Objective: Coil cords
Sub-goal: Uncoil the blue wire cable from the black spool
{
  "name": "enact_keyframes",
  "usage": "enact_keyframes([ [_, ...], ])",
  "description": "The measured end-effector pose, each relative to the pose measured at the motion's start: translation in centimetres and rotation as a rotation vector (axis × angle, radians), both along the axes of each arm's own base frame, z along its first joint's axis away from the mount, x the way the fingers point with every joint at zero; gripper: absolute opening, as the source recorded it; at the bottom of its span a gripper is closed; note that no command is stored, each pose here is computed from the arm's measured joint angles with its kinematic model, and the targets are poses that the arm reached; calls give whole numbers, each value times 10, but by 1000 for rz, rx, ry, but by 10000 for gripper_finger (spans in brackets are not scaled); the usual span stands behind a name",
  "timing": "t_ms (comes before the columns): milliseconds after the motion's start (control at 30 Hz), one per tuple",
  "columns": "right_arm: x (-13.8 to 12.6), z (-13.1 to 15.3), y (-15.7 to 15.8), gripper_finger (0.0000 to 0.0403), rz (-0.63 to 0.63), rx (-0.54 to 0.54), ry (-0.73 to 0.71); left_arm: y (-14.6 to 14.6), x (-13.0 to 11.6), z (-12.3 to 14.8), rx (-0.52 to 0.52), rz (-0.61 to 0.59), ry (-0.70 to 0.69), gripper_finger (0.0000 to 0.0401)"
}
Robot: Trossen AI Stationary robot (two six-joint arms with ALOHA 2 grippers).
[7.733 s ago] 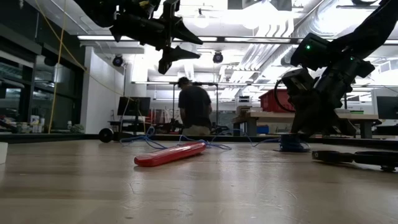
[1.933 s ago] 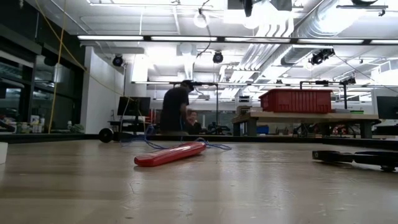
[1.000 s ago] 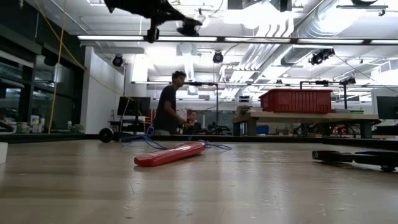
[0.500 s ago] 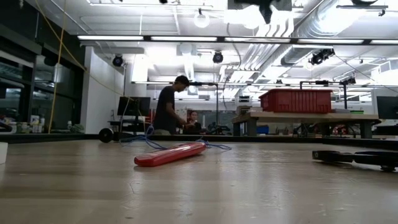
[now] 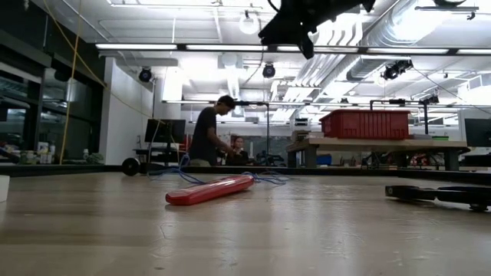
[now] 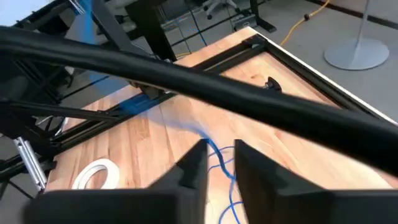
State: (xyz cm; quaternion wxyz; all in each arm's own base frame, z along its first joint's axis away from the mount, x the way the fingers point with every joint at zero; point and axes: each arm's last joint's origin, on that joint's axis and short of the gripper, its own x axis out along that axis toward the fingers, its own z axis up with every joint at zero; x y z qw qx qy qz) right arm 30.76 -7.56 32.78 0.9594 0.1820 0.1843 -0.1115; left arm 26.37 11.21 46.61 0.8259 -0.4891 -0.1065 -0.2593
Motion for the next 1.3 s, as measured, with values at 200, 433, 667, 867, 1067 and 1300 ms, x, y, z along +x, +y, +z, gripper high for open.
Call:
enact_keyframes([
  [200, -12, 20, 1, 171, -32, -119, -64, -5, 2, -3, 95, -68, 23, 0],
  [433, -21, 70, 6, 189, 79, -201, -216, 4, 3, -12, 156, -23, 81, 0],
  [667, -21, 89, 4, 190, 22, -356, -212, 5, 4, -12, 188, 26, 63, 0],
  [867, -25, 70, 10, 186, 102, -196, -47, 13, 0, -9, 208, 149, 17, 0],
  [1067, -25, 70, 24, 186, 268, -57, -68, 22, -3, -10, 217, 220, 22, 0],
  [1300, -33, 71, 23, 186, 69, -120, -9, 21, -3, -11, 245, 185, 26, 0],
])
